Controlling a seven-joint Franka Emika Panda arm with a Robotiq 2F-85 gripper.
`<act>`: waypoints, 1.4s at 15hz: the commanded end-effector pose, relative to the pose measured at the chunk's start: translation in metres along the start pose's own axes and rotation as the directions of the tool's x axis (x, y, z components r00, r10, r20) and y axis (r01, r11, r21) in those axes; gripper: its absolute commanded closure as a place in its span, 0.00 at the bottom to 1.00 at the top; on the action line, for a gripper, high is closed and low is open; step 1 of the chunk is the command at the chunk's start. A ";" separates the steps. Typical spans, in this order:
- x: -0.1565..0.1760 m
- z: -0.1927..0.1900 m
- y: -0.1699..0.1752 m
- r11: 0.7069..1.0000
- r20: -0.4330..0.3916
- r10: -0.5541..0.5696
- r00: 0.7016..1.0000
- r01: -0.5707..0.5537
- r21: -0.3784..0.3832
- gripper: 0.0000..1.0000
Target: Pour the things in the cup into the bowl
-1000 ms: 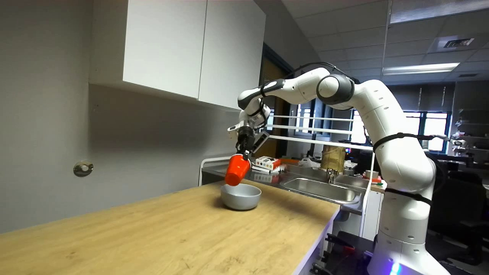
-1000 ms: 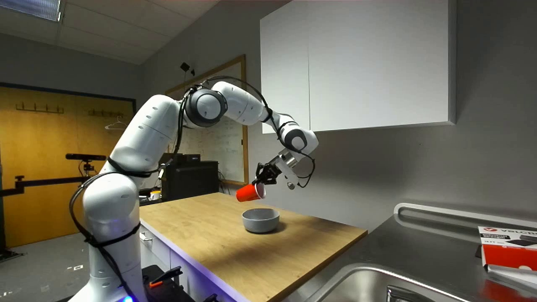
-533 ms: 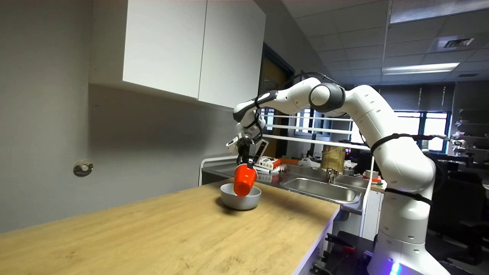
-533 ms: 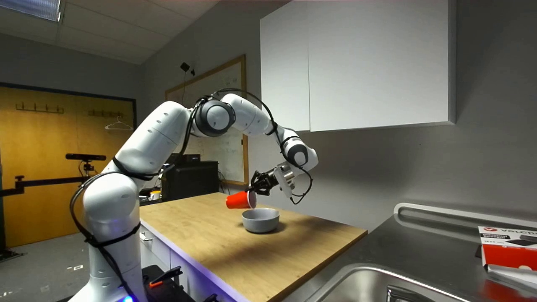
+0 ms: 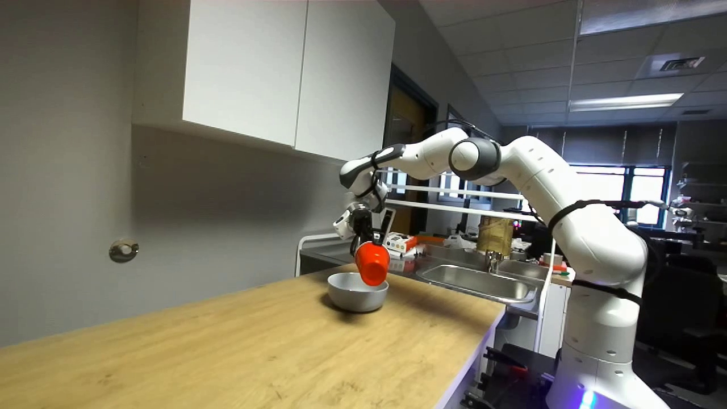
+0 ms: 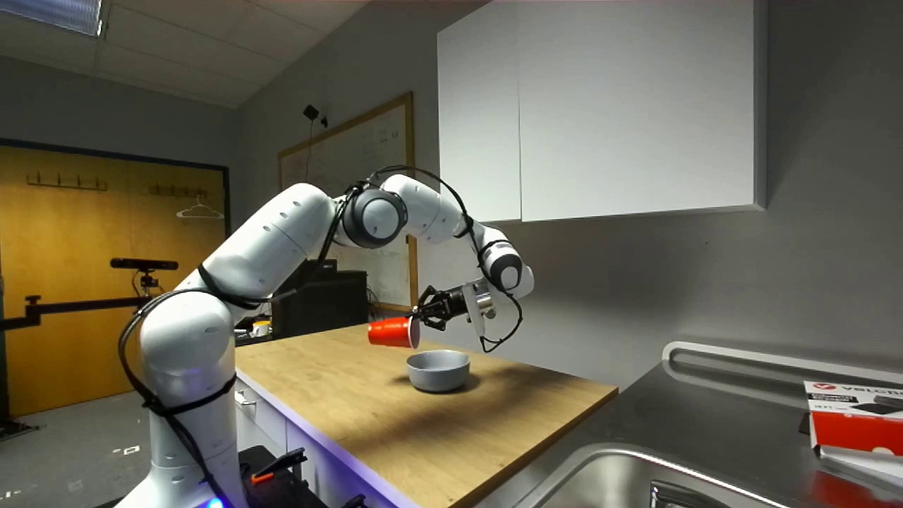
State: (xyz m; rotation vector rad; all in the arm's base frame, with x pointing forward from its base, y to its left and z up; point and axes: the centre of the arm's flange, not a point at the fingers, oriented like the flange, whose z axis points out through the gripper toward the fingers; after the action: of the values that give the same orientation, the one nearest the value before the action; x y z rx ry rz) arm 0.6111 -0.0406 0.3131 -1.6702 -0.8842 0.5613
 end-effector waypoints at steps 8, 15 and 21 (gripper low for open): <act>0.027 -0.035 0.013 0.969 0.051 0.167 0.985 -0.173 0.178 0.97; 0.059 -0.064 -0.007 0.951 0.067 0.196 0.978 -0.206 0.231 0.98; 0.072 -0.066 0.005 0.933 0.077 0.210 0.975 -0.223 0.283 0.98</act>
State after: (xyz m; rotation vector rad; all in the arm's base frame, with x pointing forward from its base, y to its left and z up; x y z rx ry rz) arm 0.6570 -0.0149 0.3294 -1.5138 -0.6224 0.8220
